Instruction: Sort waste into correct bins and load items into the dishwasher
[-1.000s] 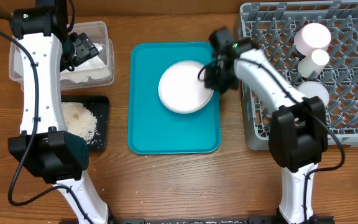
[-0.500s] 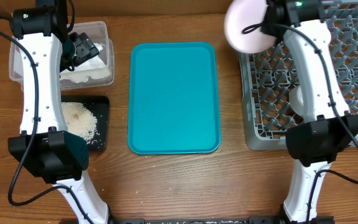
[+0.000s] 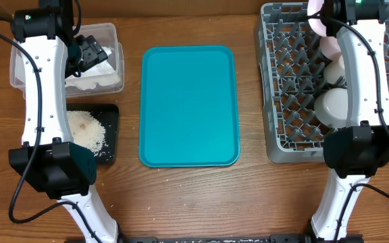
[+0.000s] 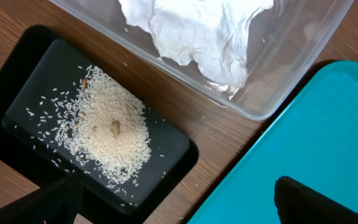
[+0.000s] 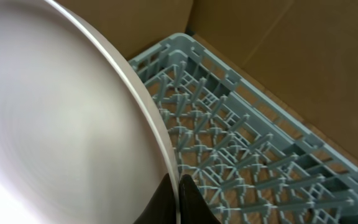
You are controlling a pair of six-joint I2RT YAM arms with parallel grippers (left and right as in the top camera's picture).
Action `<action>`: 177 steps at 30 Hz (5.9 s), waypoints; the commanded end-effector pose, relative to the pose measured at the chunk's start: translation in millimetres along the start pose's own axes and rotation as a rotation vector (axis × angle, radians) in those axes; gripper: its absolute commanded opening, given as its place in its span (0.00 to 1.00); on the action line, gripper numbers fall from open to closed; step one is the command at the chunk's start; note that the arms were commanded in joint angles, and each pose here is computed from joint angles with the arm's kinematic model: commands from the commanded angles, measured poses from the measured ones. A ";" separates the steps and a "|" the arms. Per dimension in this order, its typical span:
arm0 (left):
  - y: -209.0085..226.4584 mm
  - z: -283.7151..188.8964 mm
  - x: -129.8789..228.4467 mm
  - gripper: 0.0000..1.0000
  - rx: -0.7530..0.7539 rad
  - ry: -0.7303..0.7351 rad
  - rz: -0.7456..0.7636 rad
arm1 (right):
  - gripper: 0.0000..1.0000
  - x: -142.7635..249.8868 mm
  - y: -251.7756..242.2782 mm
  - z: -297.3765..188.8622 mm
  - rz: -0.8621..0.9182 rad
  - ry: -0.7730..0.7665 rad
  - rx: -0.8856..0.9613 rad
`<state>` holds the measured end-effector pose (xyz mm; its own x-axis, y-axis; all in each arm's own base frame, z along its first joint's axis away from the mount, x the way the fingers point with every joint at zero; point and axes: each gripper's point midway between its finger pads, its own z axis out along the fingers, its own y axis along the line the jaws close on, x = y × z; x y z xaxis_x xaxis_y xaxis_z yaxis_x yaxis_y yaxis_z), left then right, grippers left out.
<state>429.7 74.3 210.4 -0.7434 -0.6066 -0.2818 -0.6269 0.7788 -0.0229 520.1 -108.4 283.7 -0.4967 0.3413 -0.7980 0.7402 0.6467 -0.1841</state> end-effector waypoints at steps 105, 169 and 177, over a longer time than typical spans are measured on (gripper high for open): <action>-1.5 -4.6 -1.5 1.00 0.008 -0.011 -0.002 | 0.04 44.7 71.2 41.6 0.254 0.550 -0.960; -1.5 -4.6 -1.5 1.00 0.008 -0.011 -0.002 | 0.11 133.6 -45.9 -274.9 -0.409 0.538 -0.970; -1.5 -4.6 -1.5 1.00 0.008 -0.011 -0.002 | 1.00 189.7 -84.2 -271.0 -0.467 0.632 -0.901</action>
<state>429.8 74.3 210.5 -0.7432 -0.6066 -0.2824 -0.6268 0.7788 -0.0233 250.5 90.9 317.9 -0.9446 0.0597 -0.3228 -0.0460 0.9495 0.3104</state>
